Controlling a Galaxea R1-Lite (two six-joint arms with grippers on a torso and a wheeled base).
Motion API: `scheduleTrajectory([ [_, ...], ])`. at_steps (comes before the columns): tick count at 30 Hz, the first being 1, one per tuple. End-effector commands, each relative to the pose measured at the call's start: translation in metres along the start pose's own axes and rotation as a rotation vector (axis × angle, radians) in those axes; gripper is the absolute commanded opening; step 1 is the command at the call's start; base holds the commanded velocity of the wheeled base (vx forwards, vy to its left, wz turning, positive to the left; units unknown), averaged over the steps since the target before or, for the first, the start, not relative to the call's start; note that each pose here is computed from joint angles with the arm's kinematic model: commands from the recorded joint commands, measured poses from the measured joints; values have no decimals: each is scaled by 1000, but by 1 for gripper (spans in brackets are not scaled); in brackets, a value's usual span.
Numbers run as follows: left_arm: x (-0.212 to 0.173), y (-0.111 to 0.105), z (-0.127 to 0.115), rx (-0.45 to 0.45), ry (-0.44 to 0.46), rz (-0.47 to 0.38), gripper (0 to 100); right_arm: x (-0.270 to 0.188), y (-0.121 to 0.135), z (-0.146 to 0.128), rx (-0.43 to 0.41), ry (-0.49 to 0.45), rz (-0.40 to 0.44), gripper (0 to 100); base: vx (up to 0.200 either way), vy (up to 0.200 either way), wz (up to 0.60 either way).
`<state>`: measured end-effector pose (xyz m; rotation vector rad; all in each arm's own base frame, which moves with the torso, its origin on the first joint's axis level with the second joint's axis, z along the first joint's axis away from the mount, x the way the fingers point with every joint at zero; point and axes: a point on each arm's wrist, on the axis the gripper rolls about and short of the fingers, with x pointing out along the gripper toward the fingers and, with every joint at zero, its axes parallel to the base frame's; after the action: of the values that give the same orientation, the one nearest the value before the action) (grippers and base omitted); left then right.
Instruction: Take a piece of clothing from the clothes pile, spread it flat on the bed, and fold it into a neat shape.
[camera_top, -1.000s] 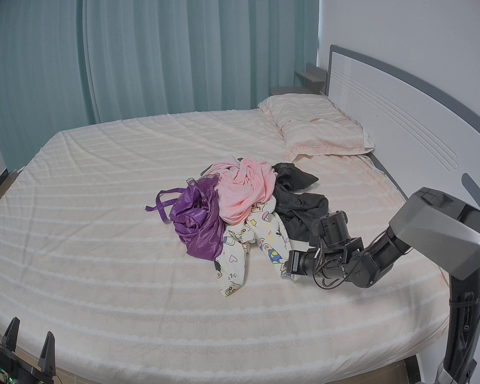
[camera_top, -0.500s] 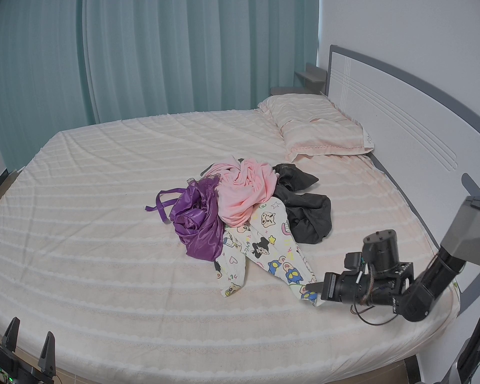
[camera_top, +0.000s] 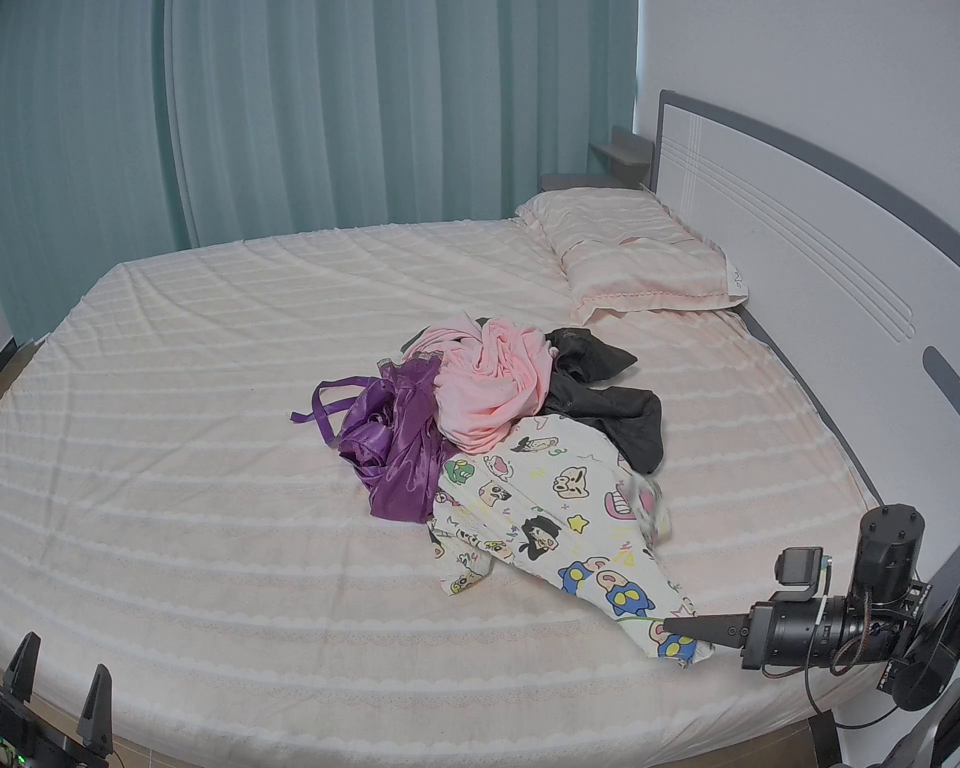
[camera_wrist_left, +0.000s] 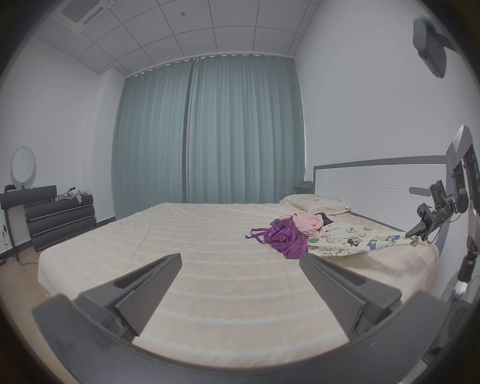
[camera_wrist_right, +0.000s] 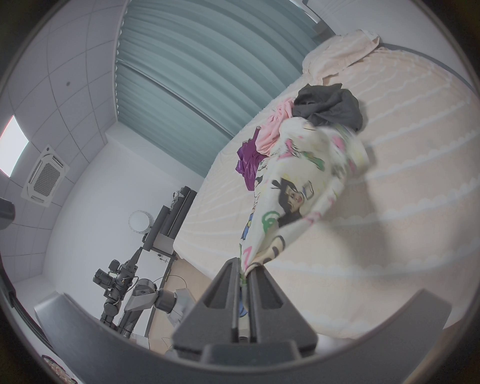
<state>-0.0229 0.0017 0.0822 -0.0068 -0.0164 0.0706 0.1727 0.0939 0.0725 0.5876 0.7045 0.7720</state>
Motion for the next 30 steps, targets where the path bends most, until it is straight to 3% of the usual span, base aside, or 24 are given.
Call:
scheduleTrajectory([
  [1,-4,0,61,-109,-141,-34,100,-21,7,1,8,-56,29,0,0,0,0],
  [2,-3,-1,68,-118,-148,-32,100,-22,7,2,11,-59,33,0,0,0,0],
  [3,11,-2,84,-105,-94,-27,100,-24,10,4,28,-66,59,0,0,0,0],
  [5,20,-3,89,-28,-49,-35,100,-26,13,5,34,-70,87,0,0,0,0],
  [6,34,-5,87,59,28,-104,100,-27,15,7,44,-69,115,0,0,0,0],
  [8,45,-9,82,81,102,-231,100,-27,17,8,40,-78,134,0,0,0,0],
  [10,45,-9,82,81,102,-231,100,-27,17,8,40,-78,134,0,0,0,0],
  [11,61,-17,78,95,210,-416,100,-31,24,15,-7,-140,183,0,0,0,0],
  [13,75,-26,71,119,317,-526,100,-35,30,21,-22,-190,222,0,0,0,0],
  [16,95,-40,59,152,471,-608,100,-38,33,22,11,-206,243,0,0,0,0],
  [19,113,-55,47,188,596,-660,100,-36,31,22,29,-203,233,0,0,0,0],
  [22,132,-71,36,199,648,-702,100,-37,30,22,27,-207,230,0,0,0,0],
  [27,158,-95,15,186,719,-719,100,-37,30,22,28,-208,227,0,0,0,0],
  [30,175,-113,-5,180,768,-685,100,-36,31,24,25,-214,228,0,0,0,0],
])
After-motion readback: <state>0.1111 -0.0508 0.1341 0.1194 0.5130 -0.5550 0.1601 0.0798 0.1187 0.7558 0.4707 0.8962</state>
